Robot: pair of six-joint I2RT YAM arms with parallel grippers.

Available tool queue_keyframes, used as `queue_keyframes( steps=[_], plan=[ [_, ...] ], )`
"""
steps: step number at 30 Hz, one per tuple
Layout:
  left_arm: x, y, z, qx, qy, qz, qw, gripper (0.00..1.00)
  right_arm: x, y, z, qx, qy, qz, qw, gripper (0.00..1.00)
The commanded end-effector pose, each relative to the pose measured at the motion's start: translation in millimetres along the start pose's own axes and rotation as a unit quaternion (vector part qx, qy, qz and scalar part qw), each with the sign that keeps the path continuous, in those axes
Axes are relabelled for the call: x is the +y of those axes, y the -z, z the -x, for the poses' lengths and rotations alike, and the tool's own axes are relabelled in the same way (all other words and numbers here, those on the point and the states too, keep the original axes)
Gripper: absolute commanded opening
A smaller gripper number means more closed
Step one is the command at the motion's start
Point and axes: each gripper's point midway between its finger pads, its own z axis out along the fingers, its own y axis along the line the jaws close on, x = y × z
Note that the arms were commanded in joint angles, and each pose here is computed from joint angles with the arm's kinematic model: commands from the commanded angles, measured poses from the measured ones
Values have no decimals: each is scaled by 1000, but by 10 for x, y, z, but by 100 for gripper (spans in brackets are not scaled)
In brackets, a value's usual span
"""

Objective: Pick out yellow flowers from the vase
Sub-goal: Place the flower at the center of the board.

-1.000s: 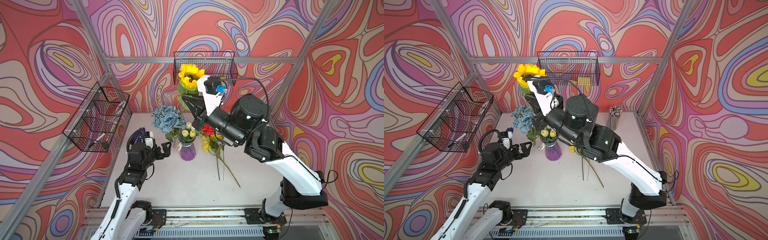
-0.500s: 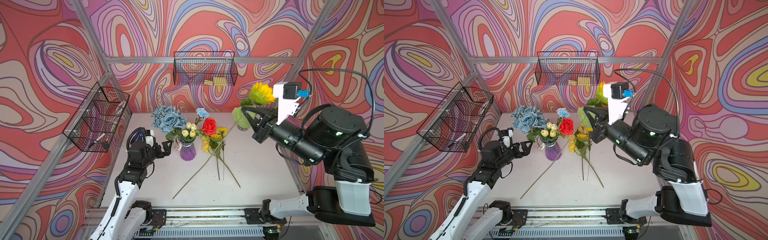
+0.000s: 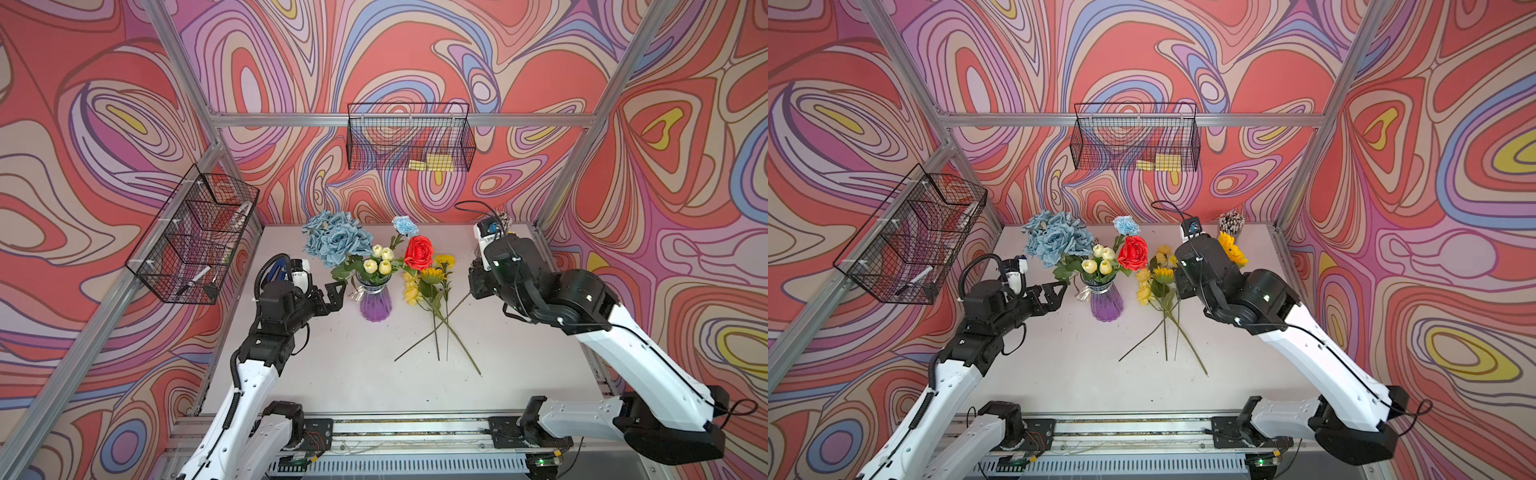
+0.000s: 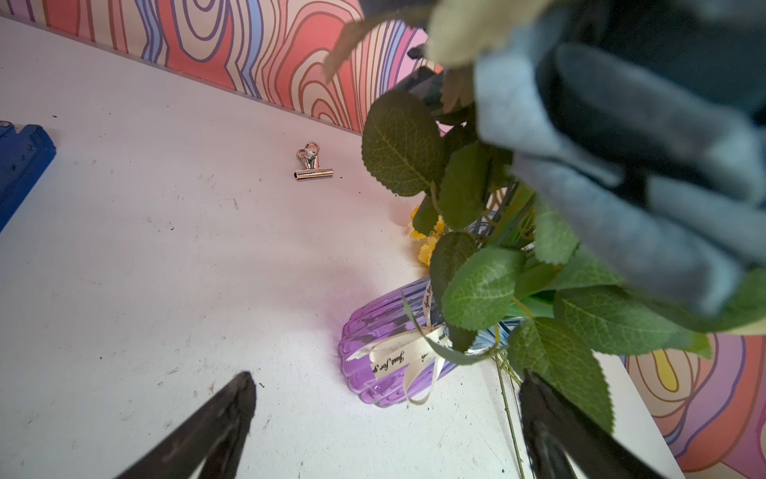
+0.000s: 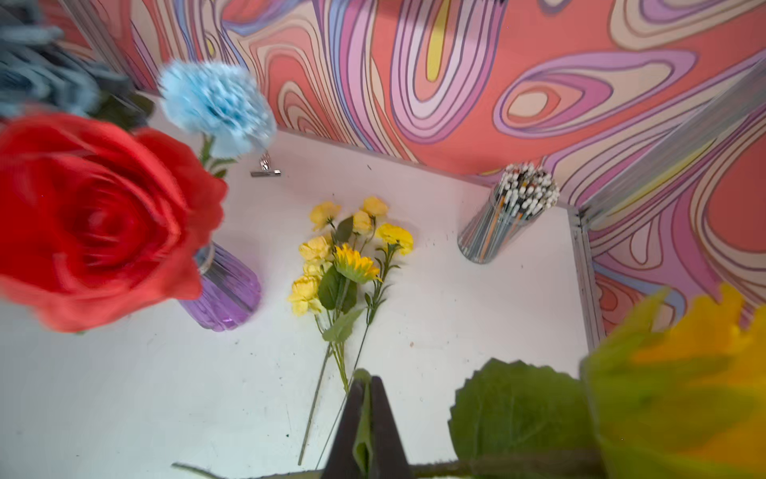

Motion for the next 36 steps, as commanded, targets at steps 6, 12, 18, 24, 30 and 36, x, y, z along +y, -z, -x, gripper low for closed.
queue_keyframes(
  steps=[6,12,18,24,30,36],
  plan=[
    [-58,47,131,-15,-6,-4,1000,100,204,-694,-101,34,20,111,993,0],
    [-17,10,104,-8,-4,3,1000,100,68,-1311,-107,56,7,148,987,0],
    [14,-12,98,-6,-3,10,1000,100,85,-1859,-204,71,33,193,978,0],
    [29,-56,78,2,0,11,1000,100,164,-2395,-314,90,57,205,973,0],
    [60,-57,81,0,-1,19,1000,100,248,-2659,-232,81,58,224,969,0],
    [115,-95,55,4,-3,30,1000,100,251,-2899,-305,88,45,219,971,0]
  ],
)
